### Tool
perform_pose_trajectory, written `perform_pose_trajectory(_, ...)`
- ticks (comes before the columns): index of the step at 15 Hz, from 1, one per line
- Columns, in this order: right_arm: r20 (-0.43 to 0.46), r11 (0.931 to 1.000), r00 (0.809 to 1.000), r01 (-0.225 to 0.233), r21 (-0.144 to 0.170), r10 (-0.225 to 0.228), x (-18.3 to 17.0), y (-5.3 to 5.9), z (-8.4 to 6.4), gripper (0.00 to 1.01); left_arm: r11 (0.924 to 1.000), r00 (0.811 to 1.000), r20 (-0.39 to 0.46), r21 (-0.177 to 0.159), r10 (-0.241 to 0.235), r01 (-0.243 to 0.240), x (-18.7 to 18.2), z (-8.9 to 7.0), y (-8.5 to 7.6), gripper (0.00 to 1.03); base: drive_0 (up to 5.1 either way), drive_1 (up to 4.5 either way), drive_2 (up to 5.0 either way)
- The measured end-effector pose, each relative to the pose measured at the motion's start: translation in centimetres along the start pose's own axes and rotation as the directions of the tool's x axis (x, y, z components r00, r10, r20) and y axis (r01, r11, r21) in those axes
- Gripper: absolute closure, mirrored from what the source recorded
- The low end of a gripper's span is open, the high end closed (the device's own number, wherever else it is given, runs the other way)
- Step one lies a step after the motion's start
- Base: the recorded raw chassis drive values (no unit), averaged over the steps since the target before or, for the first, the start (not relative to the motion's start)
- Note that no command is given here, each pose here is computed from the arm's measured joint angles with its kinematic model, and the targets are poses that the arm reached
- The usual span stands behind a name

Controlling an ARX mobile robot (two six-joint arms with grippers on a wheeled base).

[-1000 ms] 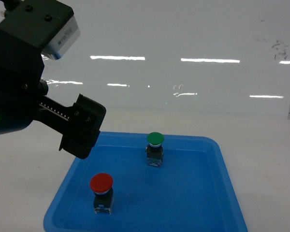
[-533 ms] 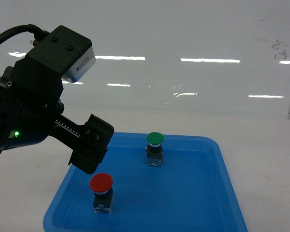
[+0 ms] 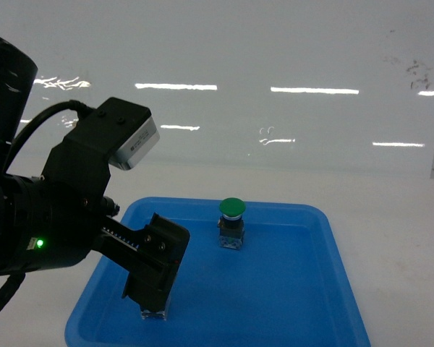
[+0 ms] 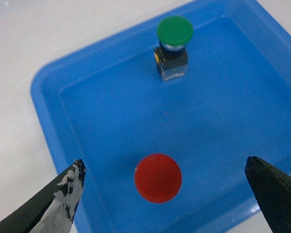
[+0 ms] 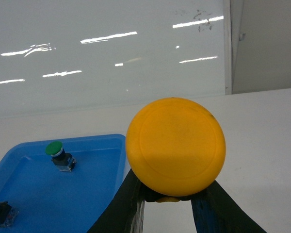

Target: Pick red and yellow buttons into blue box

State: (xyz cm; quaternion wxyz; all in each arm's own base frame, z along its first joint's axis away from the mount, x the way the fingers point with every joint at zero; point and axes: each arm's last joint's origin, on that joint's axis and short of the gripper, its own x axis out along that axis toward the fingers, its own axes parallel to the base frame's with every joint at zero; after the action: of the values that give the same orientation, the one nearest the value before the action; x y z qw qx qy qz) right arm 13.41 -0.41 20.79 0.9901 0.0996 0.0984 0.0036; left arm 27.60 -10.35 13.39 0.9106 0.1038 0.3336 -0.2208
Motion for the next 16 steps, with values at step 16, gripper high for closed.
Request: perform_pose_trajectory(16,0.000,1.0000,1.000,0.000,0.000,0.000,0.0,0.0,0.0,0.81,0.9991,0.980,-0.198,-0.029,0.024,-0.030,4.6,-1.1,-0.3,0.05,0.0,0.00,0.0)
